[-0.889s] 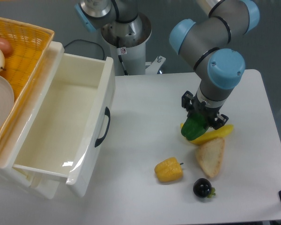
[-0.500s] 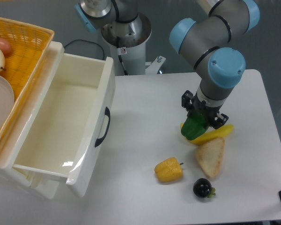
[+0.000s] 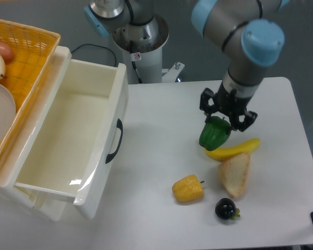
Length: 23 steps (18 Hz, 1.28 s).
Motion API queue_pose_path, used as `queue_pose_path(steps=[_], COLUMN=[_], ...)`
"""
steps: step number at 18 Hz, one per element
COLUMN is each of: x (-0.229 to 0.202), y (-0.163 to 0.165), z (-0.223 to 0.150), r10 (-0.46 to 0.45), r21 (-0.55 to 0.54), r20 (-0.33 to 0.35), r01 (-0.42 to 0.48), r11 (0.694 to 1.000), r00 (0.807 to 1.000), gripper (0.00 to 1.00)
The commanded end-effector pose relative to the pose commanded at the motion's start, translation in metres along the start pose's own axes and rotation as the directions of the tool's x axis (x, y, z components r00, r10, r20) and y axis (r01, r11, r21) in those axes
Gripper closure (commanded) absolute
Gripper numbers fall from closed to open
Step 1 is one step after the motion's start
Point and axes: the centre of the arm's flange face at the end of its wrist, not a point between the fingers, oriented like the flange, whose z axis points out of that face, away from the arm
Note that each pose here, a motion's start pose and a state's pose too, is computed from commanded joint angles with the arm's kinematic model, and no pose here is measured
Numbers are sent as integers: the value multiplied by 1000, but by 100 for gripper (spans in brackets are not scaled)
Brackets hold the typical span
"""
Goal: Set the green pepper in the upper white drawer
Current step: 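Carry the green pepper up and over into the open white drawer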
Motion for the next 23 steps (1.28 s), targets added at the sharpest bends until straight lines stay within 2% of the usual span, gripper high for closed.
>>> queue_pose_path(steps=[4,12,16,23], x=[55,141,176,218], y=[-14,-42,-53,-73], z=[-38,-63,-68,-39], r10=[-167,-289,-317,-286], r21=[110,132,135,83], r20=[-28,-56,-71,-108], r01=[169,294,324,295], r11=[979,947,936,952], r00=[986,956,946,952], gripper=[79,79,78,78])
